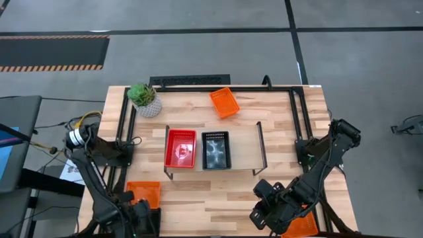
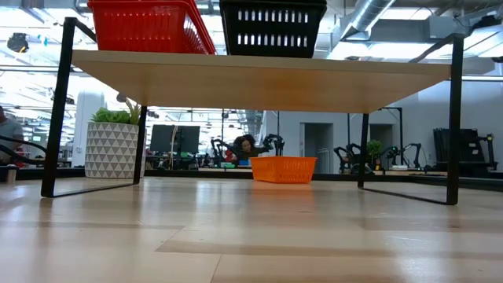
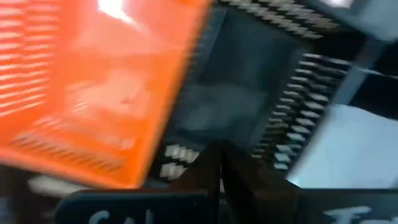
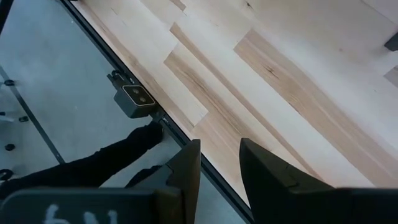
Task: Stack baskets on shelf by color
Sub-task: Move the bins to the bottom center of the table
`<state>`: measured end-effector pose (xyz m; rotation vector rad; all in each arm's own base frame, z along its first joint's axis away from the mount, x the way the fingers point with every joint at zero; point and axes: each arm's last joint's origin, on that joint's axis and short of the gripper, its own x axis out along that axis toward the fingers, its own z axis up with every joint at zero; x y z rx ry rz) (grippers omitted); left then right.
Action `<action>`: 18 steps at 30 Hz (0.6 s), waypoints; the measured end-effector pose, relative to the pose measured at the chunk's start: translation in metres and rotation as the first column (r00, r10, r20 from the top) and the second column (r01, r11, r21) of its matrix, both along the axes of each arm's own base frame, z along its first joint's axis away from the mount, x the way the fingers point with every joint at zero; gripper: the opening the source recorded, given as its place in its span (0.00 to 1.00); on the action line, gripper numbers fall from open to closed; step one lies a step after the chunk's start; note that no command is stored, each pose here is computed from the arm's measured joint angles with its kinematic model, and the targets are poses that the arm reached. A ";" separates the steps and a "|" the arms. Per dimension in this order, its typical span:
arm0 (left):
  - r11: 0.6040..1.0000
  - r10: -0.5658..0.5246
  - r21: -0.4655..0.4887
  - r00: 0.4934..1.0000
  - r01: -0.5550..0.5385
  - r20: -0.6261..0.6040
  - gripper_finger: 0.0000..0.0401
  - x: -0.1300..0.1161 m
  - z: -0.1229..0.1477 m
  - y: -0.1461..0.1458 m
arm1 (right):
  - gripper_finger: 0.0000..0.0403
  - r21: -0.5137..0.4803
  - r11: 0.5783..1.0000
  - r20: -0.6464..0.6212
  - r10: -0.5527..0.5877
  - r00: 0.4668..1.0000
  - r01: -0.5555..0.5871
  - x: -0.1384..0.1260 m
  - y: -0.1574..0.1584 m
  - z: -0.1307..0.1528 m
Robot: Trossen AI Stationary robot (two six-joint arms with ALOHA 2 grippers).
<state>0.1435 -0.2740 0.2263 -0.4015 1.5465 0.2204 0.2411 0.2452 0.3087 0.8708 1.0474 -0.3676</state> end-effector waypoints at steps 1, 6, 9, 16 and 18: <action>1.000 -0.013 -0.026 1.000 0.013 0.005 0.00 0.003 -0.002 -0.003 | 0.33 0.000 1.000 0.000 0.000 1.000 0.000 0.000 0.000 0.000; 0.999 -0.024 -0.025 1.000 0.025 0.010 0.00 0.019 -0.016 -0.006 | 0.33 -0.007 1.000 0.003 0.014 1.000 -0.014 0.000 0.000 0.000; 0.999 -0.049 -0.004 0.999 0.049 -0.005 0.00 0.031 -0.025 -0.003 | 0.33 -0.008 1.000 0.003 0.016 1.000 -0.016 0.000 0.000 0.000; 0.994 -0.112 -0.016 0.993 0.112 0.046 0.00 0.064 -0.045 0.001 | 0.33 -0.006 1.000 0.004 0.016 1.000 -0.016 0.000 0.000 0.000; 0.993 -0.119 -0.006 0.991 0.120 0.058 0.00 0.074 -0.051 0.005 | 0.33 -0.007 1.000 0.004 0.016 1.000 -0.016 0.000 0.000 0.000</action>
